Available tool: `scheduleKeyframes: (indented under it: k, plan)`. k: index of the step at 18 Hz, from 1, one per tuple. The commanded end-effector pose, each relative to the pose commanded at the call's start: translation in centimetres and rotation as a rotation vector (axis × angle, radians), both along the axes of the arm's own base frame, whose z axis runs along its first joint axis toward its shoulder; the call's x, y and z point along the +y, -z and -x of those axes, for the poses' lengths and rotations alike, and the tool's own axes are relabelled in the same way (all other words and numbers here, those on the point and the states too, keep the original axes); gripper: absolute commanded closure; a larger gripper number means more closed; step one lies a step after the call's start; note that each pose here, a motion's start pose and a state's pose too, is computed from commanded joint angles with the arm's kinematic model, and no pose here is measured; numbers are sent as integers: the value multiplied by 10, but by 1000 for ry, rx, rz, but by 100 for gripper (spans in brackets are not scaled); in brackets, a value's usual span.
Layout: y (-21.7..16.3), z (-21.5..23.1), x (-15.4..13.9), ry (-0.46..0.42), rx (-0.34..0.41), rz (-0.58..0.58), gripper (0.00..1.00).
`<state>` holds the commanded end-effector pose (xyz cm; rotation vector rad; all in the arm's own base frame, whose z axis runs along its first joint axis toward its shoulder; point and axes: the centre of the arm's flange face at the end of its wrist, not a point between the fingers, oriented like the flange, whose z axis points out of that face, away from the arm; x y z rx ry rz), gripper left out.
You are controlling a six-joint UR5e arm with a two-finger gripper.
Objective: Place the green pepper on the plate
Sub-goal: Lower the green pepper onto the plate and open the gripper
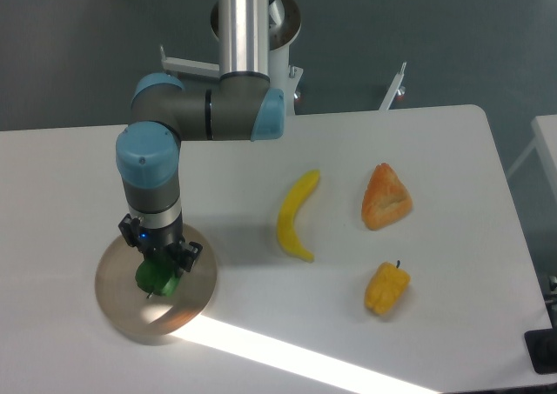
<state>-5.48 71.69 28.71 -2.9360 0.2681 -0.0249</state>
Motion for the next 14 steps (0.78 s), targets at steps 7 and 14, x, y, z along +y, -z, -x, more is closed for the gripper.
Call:
scheduleKeyframes:
  k: [7, 14]
  plan:
    - [15, -4, -2, 30, -2, 21, 63]
    - [18, -6, -3, 101, -6, 18, 63]
